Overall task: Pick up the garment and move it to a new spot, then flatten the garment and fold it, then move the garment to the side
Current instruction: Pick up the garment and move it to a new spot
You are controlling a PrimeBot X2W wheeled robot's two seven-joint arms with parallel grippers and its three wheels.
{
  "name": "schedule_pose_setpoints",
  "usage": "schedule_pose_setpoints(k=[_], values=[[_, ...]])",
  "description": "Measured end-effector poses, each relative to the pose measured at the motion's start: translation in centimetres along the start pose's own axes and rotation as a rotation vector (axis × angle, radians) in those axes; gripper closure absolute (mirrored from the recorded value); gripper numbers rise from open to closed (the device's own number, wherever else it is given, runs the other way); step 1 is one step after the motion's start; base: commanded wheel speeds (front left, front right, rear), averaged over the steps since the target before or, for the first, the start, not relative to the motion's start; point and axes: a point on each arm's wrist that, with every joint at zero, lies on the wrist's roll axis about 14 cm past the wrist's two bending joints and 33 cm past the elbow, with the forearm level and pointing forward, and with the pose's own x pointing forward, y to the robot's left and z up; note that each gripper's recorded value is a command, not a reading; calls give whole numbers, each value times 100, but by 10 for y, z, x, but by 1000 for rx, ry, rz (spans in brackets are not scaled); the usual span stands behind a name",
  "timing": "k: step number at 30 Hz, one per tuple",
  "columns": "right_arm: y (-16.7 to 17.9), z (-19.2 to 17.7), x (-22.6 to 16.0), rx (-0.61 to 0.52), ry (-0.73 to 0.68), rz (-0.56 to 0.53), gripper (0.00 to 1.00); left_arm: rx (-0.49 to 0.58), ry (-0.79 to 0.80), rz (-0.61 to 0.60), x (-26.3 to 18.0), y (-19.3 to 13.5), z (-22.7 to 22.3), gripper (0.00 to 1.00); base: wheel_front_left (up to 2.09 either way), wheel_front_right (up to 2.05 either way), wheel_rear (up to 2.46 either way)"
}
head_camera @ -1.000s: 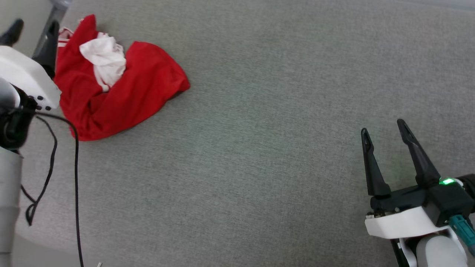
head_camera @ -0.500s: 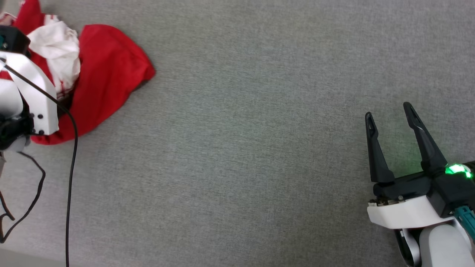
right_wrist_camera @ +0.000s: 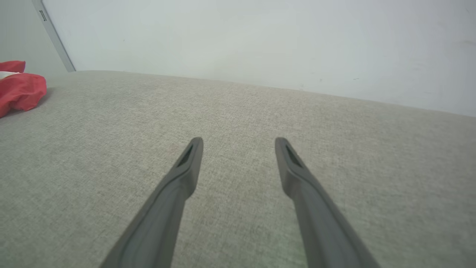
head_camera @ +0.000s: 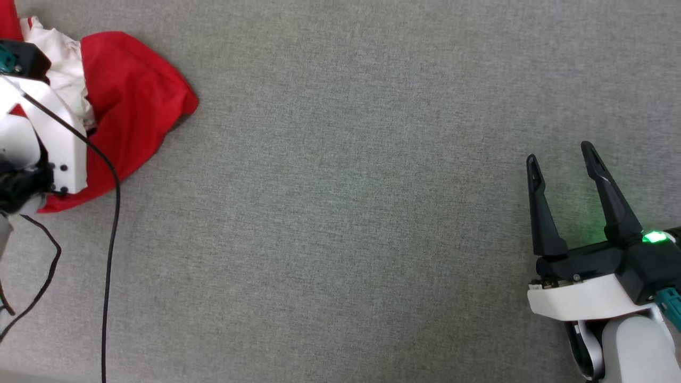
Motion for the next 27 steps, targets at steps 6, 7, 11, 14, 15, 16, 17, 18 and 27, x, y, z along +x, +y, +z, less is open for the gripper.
schedule_pose_setpoints(k=[6, 7, 11, 14, 15, 16, 17, 18, 27], values=[[5, 22, -4, 15, -42, 6, 0, 60, -206, 42, -33, 11, 33, 100, 0, 0, 0], [6, 27, -6, 19, -50, 6, 0, 76, -252, 52, -43, 14, 42, 100, 0, 0, 0], [9, 42, -15, 27, -73, 7, 0, 147, -439, 73, -87, 14, 78, 100, 0, 0, 0], [12, 57, -23, 30, -101, 8, 0, 223, -560, 76, -121, 4, 99, 100, 0, 0, 0], [13, 62, -25, 30, -110, 8, 0, 253, -597, 77, -131, 0, 106, 100, 0, 0, 0], [13, 66, -27, 30, -119, 7, 0, 280, -633, 71, -141, -7, 112, 100, 0, 0, 0], [12, 71, -30, 31, -127, 3, 0, 303, -670, 60, -151, -16, 118, 100, 0, 0, 0], [12, 74, -34, 34, -133, -1, 0, 337, -700, 48, -158, -26, 123, 100, 0, 0, 0], [-14, 95, -65, 25, -169, -93, 0, 585, -912, -180, -191, -160, 160, 100, 0, 0, 0]])
